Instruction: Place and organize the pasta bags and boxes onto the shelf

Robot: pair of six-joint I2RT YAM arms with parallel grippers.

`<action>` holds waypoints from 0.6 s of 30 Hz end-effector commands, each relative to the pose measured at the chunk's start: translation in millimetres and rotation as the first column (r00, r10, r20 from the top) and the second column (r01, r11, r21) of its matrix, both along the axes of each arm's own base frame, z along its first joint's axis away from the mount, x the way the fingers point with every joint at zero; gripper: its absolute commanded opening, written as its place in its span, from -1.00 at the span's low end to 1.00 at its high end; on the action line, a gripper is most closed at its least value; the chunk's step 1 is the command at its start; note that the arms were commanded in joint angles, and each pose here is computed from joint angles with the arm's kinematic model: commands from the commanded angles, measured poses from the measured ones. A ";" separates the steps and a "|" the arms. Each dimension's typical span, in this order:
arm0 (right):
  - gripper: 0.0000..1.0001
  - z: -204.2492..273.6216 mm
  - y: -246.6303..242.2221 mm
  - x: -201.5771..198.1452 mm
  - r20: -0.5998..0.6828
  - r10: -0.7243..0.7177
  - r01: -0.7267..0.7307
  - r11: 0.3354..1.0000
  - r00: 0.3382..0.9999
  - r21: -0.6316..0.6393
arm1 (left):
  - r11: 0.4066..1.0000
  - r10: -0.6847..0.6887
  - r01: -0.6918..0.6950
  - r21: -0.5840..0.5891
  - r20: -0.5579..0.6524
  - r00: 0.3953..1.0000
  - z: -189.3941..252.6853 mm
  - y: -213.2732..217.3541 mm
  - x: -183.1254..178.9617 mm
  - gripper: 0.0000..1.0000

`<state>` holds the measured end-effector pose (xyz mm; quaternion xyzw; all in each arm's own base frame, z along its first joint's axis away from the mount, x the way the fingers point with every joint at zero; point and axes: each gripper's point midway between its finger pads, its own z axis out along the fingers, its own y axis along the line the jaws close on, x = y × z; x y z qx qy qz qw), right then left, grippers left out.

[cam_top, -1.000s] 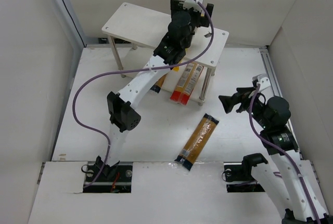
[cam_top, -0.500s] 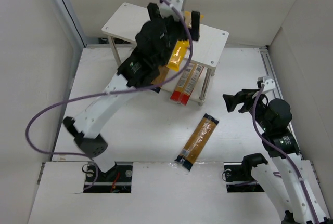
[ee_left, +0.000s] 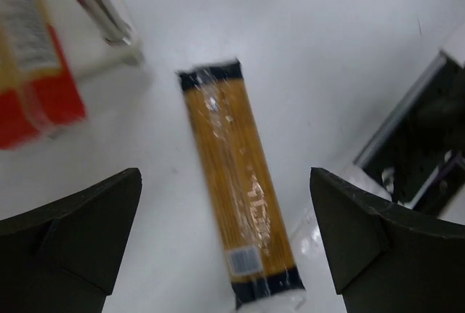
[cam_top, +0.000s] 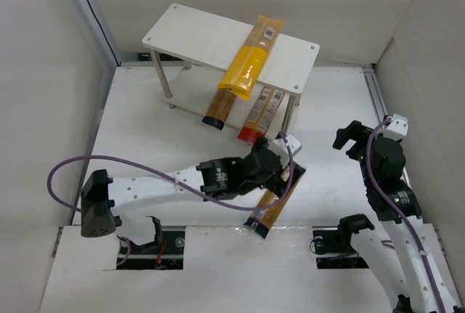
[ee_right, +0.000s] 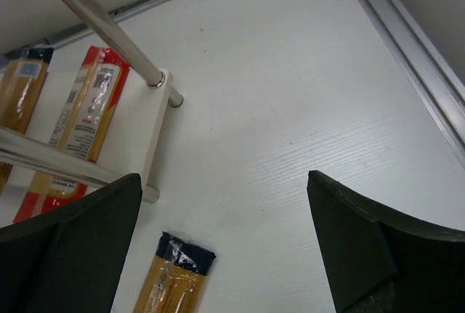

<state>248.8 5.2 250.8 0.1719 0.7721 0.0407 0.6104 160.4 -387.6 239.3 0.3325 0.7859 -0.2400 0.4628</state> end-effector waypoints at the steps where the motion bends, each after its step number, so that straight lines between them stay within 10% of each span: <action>1: 1.00 30.4 -9.7 -8.2 0.094 -0.063 0.060 0.998 0.994 0.036 | 0.996 -0.086 0.081 -0.044 -0.124 0.988 -22.2 -7.2 -47.7 0.98; 18: 1.00 29.1 3.1 -4.7 0.106 0.022 -0.024 1.000 0.994 0.013 | 0.920 0.132 -0.012 0.391 -0.281 0.951 -213.4 -20.8 -25.3 0.98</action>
